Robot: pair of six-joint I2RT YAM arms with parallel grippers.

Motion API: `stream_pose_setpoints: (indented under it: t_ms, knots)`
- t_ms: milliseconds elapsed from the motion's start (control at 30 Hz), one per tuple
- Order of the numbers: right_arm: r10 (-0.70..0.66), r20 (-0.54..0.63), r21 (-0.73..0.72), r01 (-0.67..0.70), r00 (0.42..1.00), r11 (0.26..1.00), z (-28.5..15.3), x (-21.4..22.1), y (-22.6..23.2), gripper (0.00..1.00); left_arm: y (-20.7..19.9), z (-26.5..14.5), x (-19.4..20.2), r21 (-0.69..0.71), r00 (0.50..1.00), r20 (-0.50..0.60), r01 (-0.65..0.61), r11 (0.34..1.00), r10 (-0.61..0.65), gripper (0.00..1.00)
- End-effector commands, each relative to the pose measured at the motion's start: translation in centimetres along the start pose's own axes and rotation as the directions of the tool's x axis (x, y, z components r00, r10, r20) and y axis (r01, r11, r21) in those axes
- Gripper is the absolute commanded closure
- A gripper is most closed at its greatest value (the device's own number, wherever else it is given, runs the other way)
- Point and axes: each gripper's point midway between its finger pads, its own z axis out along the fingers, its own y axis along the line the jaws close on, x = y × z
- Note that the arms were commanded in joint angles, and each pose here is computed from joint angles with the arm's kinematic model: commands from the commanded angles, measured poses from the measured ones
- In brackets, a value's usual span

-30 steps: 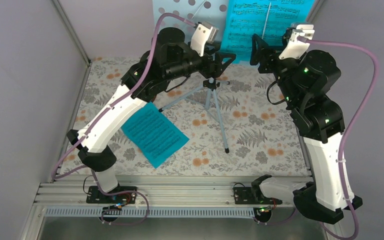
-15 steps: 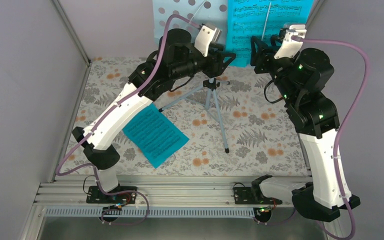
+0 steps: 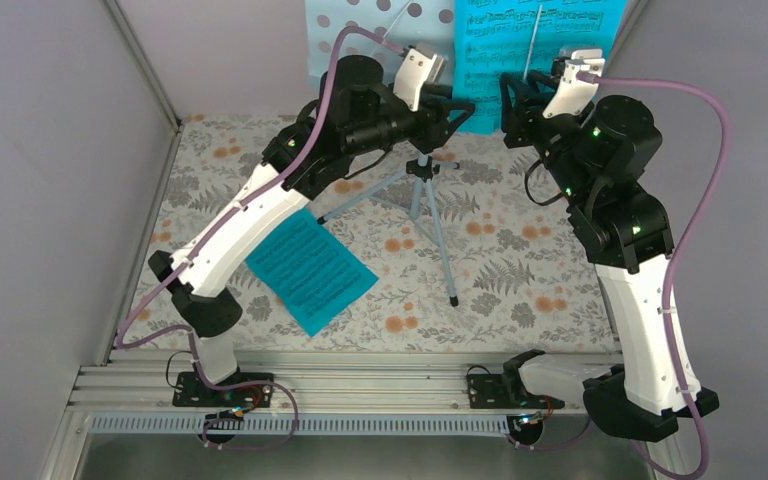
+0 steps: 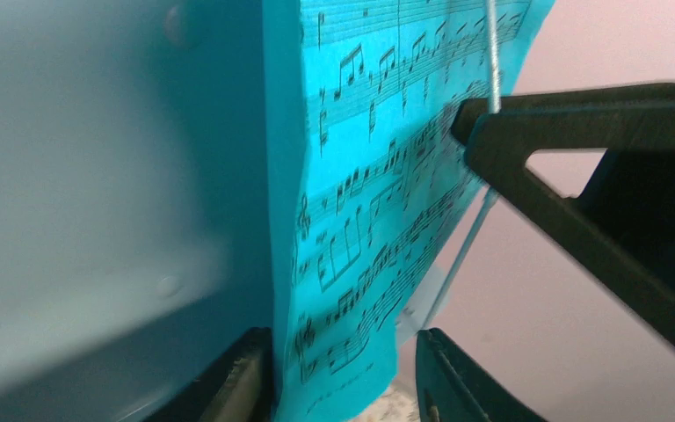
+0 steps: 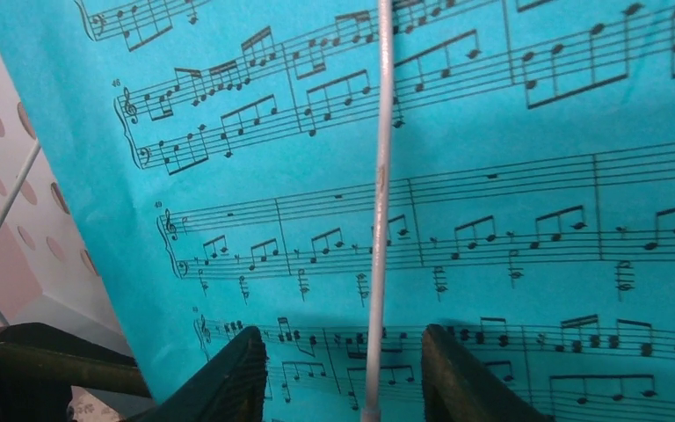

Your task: Pack up the instrument practice props

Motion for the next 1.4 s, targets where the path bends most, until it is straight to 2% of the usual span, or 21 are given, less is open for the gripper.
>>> stream_pose_setpoints:
  t_ms: [0, 200, 300, 467, 567, 900, 1133, 1233, 1300, 1333, 1367]
  knots:
    - [0.009, 0.021, -0.025, -0.009, 1.0, 1.0, 0.3, -0.4, 0.3, 0.62, -2.2, 0.8, -1.6, 0.131, 0.999, 0.051, -0.02, 0.991, 0.013, 0.62]
    - [-0.01, 0.035, -0.023, 0.011, 0.999, 1.0, 0.1, 0.0, 0.2, 0.91, -1.3, 0.5, -2.2, 0.094, 0.997, 0.082, -0.011, 0.996, 0.003, 0.94]
    - [-0.02, 0.068, -0.021, 0.021, 0.997, 1.0, -0.4, -0.1, 0.0, 0.97, -0.4, 0.1, -2.3, 0.073, 0.995, 0.095, 0.016, 0.997, -0.023, 0.98]
    - [-0.072, 0.193, -0.113, 0.095, 0.979, 0.989, -2.0, -0.4, 1.5, 0.97, 0.8, -0.5, -2.2, 0.085, 0.991, 0.102, 0.074, 0.994, -0.082, 0.98]
    - [-0.093, 0.23, -0.108, 0.12, 0.969, 0.987, -2.3, -0.2, 1.4, 0.97, 1.1, -0.5, -2.0, 0.104, 0.99, 0.092, 0.095, 0.99, -0.104, 0.98]
    - [-0.104, 0.194, -0.094, 0.125, 0.975, 0.988, -0.7, 1.0, 1.2, 0.97, 1.2, -2.5, -1.7, 0.094, 0.989, 0.102, 0.095, 0.991, -0.105, 0.98]
    - [-0.099, 0.17, -0.079, 0.114, 0.981, 0.99, -0.3, 1.6, 0.9, 0.97, 3.1, -8.8, 1.0, 0.002, 0.973, 0.158, 0.172, 0.985, -0.171, 0.98]
    - [-0.098, 0.163, -0.076, 0.112, 0.982, 0.991, -0.3, 1.7, 0.8, 0.96, 3.2, -12.0, 3.5, -0.02, 0.966, 0.146, 0.218, 0.976, -0.213, 0.98]
    - [-0.098, 0.158, -0.078, 0.111, 0.983, 0.991, -0.3, 1.9, 0.8, 0.91, 4.0, -13.5, 6.3, -0.068, 0.96, 0.117, 0.264, 0.962, -0.255, 0.98]
    - [-0.094, 0.157, -0.08, 0.108, 0.983, 0.991, -0.4, 1.9, 0.8, 0.84, 4.6, -14.4, 8.2, -0.105, 0.954, 0.104, 0.292, 0.951, -0.281, 0.98]
    - [-0.092, 0.156, -0.083, 0.105, 0.983, 0.991, -0.3, 2.1, 0.9, 0.71, 5.3, -15.2, 10.2, -0.136, 0.947, 0.094, 0.319, 0.938, -0.309, 0.98]
